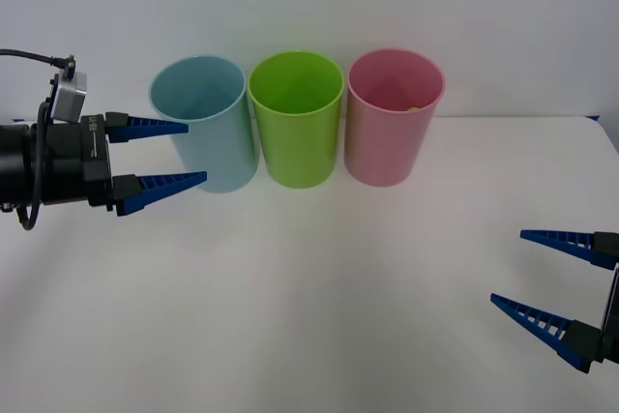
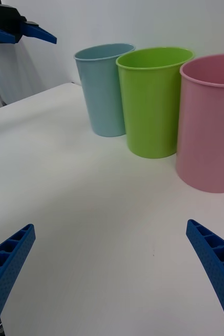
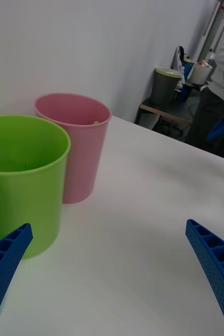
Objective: Put cans in the blue bin and PET bottles in the pink bin and trash in the green bin.
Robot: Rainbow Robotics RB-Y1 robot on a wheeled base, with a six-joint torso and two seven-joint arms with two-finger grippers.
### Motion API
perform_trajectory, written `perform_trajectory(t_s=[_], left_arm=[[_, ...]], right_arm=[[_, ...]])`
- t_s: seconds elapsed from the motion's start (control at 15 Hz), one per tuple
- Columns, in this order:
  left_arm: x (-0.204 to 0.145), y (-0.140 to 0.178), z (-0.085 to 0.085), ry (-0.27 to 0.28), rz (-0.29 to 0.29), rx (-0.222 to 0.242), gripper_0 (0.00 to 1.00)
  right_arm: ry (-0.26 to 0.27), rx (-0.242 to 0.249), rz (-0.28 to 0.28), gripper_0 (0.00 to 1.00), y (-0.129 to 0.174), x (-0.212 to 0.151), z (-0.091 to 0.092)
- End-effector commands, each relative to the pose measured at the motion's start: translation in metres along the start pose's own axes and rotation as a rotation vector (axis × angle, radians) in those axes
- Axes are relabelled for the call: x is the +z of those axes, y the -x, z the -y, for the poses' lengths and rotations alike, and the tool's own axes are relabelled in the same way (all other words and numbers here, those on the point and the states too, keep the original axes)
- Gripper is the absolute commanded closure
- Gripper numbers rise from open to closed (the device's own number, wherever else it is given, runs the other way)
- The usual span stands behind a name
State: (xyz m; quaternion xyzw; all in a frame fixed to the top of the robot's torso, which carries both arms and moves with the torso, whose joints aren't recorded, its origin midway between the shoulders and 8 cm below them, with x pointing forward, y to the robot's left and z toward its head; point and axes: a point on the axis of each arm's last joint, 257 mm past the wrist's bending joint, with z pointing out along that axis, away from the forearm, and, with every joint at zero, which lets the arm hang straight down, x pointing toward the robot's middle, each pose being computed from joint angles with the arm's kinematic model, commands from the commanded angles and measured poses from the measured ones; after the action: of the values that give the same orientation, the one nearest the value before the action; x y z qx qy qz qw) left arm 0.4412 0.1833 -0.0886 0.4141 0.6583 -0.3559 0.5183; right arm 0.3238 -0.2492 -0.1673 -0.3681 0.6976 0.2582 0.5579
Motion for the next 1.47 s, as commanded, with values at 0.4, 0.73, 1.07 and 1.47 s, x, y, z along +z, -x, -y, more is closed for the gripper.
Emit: perform_trajectory(t_s=[0.4, 0.73, 1.07, 1.47], left_arm=[[-0.044, -0.065, 0.026, 0.098, -0.035, -0.018, 0.0], [-0.066, -0.087, 0.054, 0.128, -0.062, -0.02, 0.0], [-0.071, -0.101, 0.064, 0.173, -0.072, -0.009, 0.0], [-0.073, -0.105, 0.068, 0.18, -0.071, -0.014, 0.0]], right_arm=[[0.0, 0.0, 0.0, 0.0, 0.0, 0.0, 0.0], [0.0, 0.0, 0.0, 0.0, 0.0, 0.0, 0.0], [0.0, 0.0, 0.0, 0.0, 0.0, 0.0, 0.0], [0.0, 0.0, 0.0, 0.0, 0.0, 0.0, 0.0]])
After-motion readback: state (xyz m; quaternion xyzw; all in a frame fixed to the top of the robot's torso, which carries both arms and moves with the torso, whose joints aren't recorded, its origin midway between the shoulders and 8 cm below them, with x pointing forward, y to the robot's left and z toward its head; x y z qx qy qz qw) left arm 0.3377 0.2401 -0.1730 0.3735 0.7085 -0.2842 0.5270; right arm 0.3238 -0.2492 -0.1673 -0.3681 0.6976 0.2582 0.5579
